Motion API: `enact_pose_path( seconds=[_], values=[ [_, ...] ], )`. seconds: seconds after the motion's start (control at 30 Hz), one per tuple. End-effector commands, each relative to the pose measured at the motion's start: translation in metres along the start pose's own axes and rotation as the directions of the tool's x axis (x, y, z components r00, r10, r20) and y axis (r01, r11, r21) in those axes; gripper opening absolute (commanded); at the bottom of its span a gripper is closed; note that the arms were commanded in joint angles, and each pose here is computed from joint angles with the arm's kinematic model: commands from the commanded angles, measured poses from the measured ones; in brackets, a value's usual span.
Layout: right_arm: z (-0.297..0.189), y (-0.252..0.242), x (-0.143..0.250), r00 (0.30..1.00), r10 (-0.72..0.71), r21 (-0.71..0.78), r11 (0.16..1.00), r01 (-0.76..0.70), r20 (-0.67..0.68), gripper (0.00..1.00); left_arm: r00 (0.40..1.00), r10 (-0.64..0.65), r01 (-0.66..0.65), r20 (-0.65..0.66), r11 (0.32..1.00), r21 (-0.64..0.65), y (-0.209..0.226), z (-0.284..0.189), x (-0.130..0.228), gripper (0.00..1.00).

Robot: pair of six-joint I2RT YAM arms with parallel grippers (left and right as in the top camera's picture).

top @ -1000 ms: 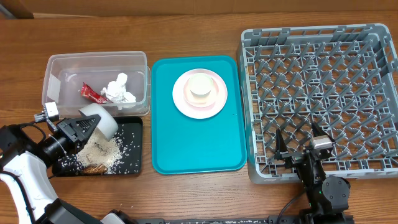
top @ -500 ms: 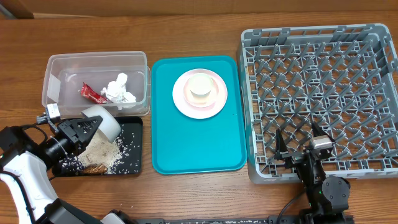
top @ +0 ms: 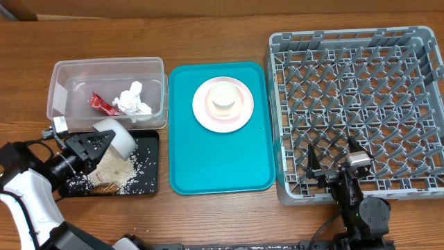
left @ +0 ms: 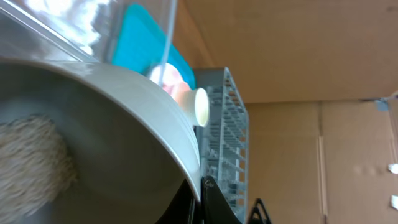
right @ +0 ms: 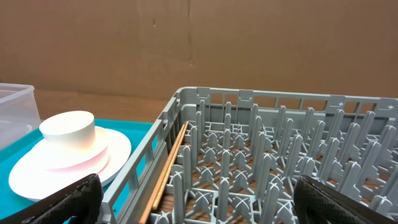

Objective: Sort waste into correct bins and load items into the dishwasher
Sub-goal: 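Tilt the bowl to pour food scraps onto the black tray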

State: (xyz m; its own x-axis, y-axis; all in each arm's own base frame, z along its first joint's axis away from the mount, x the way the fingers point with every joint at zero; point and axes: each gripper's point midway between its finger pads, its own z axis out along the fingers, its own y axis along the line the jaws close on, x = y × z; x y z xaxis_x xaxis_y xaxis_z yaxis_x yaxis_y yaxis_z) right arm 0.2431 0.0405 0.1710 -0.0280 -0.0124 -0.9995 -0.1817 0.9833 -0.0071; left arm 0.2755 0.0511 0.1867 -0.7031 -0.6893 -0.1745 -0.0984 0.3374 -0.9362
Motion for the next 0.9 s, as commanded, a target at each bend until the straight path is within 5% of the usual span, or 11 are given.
enact_pose_path(
  seconds=[0.0, 0.77, 0.87],
  values=[
    [0.000, 0.000, 0.001, 1.000, -0.001, 0.001, 1.000, 0.001, 0.009, 1.00, 0.997, 0.079, -0.080, 0.023, 0.993, 0.088, -0.016, -0.002, -0.001, 0.04],
    [0.000, 0.000, 0.001, 1.000, -0.001, 0.001, 1.000, 0.001, 0.009, 1.00, 0.997, 0.062, -0.064, 0.036, 0.996, 0.063, -0.010, -0.003, -0.009, 0.04],
    [0.000, 0.000, 0.001, 1.000, -0.001, 0.001, 1.000, 0.001, 0.009, 1.00, 0.999, 0.030, -0.036, 0.039, 0.987, 0.157, -0.026, -0.005, -0.006, 0.04]
  ],
)
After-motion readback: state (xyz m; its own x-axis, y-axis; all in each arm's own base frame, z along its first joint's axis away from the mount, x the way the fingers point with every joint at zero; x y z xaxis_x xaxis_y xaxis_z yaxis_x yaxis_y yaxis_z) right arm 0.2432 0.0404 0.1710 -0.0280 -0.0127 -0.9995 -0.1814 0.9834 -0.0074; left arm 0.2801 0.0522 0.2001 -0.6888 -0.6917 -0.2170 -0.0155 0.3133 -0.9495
